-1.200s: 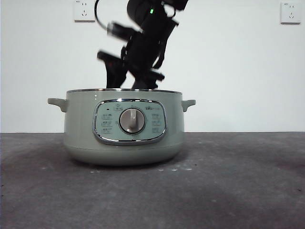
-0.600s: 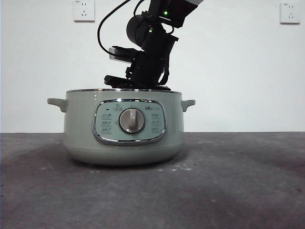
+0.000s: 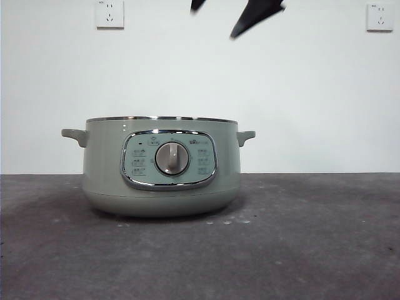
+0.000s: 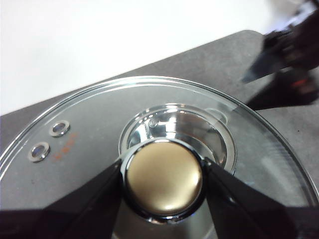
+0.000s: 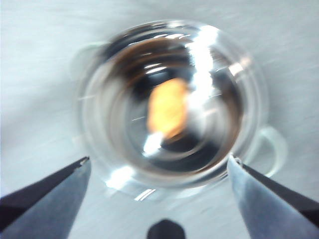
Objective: Pick up the potato,open the lid,put the potato in the pot,close the lid
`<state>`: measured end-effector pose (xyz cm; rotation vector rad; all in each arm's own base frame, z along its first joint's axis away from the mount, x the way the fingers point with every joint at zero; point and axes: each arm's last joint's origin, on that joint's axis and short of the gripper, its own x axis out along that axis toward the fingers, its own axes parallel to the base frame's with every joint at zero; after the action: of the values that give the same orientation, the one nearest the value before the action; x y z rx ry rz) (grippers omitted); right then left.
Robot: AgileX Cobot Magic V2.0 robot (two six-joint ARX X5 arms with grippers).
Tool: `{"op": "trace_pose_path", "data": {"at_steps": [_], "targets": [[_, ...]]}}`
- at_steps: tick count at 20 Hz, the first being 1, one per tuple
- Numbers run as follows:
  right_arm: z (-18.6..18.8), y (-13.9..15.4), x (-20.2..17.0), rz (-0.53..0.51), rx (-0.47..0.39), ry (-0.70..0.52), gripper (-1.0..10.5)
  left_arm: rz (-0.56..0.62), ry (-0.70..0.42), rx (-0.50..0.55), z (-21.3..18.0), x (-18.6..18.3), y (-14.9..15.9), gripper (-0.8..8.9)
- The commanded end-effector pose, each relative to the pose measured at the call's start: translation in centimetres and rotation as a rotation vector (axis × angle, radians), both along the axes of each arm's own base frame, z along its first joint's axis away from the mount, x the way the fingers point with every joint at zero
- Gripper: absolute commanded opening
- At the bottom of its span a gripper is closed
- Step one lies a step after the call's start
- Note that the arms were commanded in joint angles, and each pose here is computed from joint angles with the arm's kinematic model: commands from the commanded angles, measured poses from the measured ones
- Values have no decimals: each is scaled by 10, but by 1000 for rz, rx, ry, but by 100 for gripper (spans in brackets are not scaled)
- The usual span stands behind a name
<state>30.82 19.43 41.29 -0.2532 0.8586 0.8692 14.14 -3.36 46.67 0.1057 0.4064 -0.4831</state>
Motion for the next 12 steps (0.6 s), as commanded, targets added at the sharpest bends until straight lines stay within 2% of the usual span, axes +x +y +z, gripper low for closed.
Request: {"op": "trace_pose_path", "data": {"at_steps": [1,6,12], "targets": [[12,-12,-17,71,31,27,433,-16,-34,-5,4,14,-3,-8],[23,-34,-53,77,19,45,433,-83,-9,25,-10,60,-23,-8],[2,-69,-113,76,-1,47,433,-168,61,42,-43,121,-62,-8]]}}
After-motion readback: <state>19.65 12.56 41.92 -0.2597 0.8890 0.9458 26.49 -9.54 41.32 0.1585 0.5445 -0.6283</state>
